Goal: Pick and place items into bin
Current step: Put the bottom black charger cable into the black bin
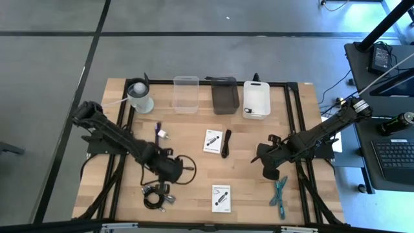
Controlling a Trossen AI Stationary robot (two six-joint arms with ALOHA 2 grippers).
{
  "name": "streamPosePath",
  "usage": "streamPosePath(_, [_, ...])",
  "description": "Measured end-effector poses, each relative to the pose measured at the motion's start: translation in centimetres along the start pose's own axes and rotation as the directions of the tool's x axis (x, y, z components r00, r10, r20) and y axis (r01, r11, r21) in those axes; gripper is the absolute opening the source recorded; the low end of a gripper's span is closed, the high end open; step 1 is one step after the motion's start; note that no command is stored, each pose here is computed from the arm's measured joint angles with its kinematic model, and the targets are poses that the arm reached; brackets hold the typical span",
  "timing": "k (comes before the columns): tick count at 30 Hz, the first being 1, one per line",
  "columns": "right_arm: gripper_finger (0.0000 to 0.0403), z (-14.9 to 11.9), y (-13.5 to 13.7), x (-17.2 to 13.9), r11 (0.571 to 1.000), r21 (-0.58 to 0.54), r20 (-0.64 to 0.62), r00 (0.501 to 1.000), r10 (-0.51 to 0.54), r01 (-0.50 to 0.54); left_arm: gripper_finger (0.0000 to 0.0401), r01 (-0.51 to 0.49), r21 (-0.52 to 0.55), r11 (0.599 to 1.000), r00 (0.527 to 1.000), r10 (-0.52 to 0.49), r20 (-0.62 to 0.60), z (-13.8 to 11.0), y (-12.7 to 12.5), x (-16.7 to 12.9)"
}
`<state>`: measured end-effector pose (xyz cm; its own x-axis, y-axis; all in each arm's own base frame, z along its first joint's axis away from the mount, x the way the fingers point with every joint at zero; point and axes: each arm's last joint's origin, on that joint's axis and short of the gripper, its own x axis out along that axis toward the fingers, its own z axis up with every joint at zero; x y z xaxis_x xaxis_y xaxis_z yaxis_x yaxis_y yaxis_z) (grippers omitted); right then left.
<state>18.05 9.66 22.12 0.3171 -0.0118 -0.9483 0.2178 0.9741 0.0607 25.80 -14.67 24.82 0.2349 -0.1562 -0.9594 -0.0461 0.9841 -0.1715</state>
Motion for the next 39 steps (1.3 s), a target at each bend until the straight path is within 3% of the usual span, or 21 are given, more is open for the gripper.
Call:
streamPosePath(5, [0.0003, 0.2, 0.2, 0.0, 1.0, -0.019, 0.023, 1.0, 0.02, -0.02, 0.0096, -0.02, -0.032, 0.999, 0.995, 0.016, -0.103, -1.6, -2.0, 1.6])
streamPosePath(9, [0.0003, 0.4, 0.3, 0.0, 0.999, -0.028, 0.041, 0.999, 0.036, -0.035, 0.0127, -0.033, 0.014, 0.999, 0.989, 0.035, -0.141, -2.9, -3.8, 2.8])
streamPosePath(17, [0.0003, 0.6, 0.4, 0.0, 0.998, -0.056, 0.081, 0.996, 0.023, -0.019, 0.0139, -0.049, 0.11, 0.993, 0.97, 0.074, -0.231, -4.6, -6.1, 6.4])
streamPosePath(27, [0.0003, 0.7, 0.4, 0.0, 0.998, -0.058, 0.084, 0.996, 0.025, -0.02, 0.0101, -0.103, 0.155, 0.983, 0.945, 0.145, -0.294, -4.9, -6.2, 9.5])
streamPosePath(34, [0.0003, 0.7, 0.5, 0.0, 0.998, -0.061, 0.085, 0.996, 0.026, -0.021, 0.0014, -0.094, 0.152, 0.984, 0.942, 0.137, -0.305, -4.9, -6.2, 9.5])
streamPosePath(39, [0.0003, 0.7, 0.4, 0.0, 0.998, -0.062, 0.085, 0.996, 0.026, -0.021, 0.0007, -0.093, 0.146, 0.985, 0.942, 0.134, -0.308, -4.3, -6.6, 8.6])
